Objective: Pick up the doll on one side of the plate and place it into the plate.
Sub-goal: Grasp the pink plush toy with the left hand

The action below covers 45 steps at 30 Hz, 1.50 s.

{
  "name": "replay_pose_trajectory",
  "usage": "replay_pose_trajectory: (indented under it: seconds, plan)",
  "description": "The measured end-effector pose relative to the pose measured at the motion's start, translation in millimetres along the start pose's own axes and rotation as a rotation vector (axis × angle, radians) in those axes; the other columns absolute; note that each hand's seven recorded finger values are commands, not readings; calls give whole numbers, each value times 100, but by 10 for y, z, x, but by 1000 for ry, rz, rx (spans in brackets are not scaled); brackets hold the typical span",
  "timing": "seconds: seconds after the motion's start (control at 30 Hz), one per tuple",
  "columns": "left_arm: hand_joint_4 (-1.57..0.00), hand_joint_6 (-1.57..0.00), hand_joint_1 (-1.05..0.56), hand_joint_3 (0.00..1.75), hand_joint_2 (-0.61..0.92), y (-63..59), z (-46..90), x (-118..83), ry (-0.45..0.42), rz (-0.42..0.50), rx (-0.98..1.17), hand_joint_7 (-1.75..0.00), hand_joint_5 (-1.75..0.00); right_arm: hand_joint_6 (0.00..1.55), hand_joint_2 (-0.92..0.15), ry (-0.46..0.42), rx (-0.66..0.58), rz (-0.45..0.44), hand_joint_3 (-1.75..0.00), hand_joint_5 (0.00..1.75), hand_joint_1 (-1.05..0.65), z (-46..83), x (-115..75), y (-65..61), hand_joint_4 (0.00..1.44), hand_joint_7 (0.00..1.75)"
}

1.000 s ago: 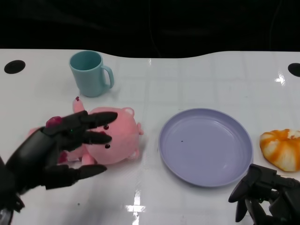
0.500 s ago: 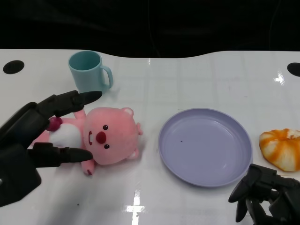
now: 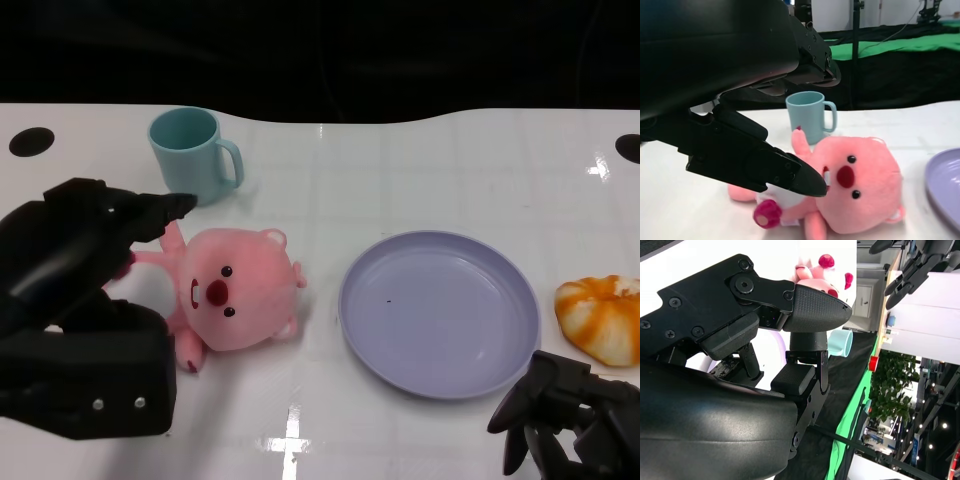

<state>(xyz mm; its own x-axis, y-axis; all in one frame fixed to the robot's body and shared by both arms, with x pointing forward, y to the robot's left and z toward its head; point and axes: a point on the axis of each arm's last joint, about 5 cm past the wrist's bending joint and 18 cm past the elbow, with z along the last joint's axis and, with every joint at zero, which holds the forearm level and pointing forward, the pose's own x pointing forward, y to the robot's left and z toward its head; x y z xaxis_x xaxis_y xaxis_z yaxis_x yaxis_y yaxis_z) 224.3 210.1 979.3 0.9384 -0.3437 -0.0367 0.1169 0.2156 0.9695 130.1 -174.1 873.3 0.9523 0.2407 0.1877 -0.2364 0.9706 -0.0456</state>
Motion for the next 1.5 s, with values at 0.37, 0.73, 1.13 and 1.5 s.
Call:
replay_pose_trajectory:
  seconds: [0.37, 0.73, 1.13, 1.5]
  plan:
    - [-10, -23, -74, 1, 90, -79, -5, 279, 78, -109, 86, 0, -32, 73, -75, 2, 0, -2, -80, 162, -70, 0, -12, 0, 82, 134]
    - [-12, -23, -76, 1, 91, -273, -26, 522, 109, -205, 152, -1, -30, 74, -78, 4, -1, -3, -74, 161, -72, 0, -25, 0, 82, 133]
    - [-14, -23, -73, 2, 92, -499, -46, 749, 150, -284, 154, 0, -23, 75, -82, -2, -8, -4, -65, 160, -73, 25, -44, 0, 82, 132]
    - [-18, -22, -73, 4, 92, -663, -29, 943, 216, -382, 153, 0, -12, 74, -84, 0, -6, -3, -62, 160, -72, 39, -62, -4, 81, 131]
